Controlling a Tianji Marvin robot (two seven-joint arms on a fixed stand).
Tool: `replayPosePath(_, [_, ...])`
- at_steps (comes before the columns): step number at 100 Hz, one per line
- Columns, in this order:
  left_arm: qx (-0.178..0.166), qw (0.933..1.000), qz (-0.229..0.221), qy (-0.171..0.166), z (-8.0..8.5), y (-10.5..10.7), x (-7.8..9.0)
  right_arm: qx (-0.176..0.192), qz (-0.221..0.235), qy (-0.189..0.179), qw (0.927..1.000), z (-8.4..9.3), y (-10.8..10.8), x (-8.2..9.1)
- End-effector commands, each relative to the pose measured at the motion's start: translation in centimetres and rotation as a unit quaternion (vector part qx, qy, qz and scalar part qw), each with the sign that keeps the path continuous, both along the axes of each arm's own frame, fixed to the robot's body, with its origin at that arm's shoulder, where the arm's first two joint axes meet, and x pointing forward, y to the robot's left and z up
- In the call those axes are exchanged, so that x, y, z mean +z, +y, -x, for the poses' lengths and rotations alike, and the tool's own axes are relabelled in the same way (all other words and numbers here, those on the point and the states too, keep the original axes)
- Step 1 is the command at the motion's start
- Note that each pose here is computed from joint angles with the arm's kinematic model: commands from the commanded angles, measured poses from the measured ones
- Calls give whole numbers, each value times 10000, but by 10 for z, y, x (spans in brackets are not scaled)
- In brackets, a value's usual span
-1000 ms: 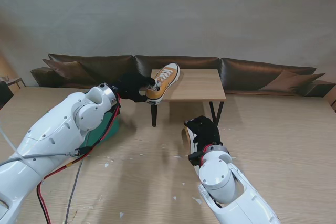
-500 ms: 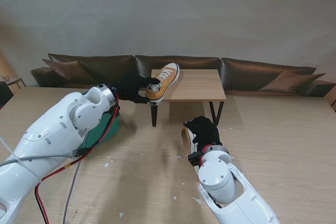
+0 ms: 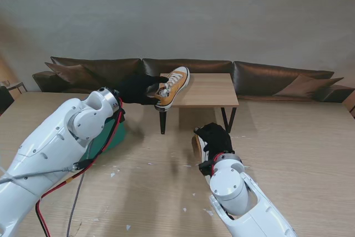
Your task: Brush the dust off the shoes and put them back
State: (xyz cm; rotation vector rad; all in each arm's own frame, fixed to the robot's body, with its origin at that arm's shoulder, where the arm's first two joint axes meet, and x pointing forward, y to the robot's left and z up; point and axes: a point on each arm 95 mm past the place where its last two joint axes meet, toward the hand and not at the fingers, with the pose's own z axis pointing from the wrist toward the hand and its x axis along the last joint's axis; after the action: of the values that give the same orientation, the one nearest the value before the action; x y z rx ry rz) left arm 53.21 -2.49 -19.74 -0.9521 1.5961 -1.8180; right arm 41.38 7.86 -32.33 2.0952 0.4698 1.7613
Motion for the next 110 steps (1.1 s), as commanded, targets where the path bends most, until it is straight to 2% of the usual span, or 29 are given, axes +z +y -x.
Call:
replayPosePath(1, [-55,9999,-110,-2,7,1,2,87,-22,0,10000,1,3,1])
replayPosePath(21, [-69,9999,8,145,37,3,1,119,89,-97,9998,2,1,3])
replayPosePath(42, [92,9988,370,319,74,1,-22,217,499,-267,9982,6,-9,8])
replayPosePath(69, [317,9972,615,282,120,-4,-48,367,1259,-402,9906,21,-24,8])
replayPosePath(91, [532,9937,889,435,145,-8,-67,546,1787,-248,9821,35,-33,0])
replayPosePath(110, [743,9895,964,784,156,-12,-90,653,2159,-20,9742,43,-39,-11])
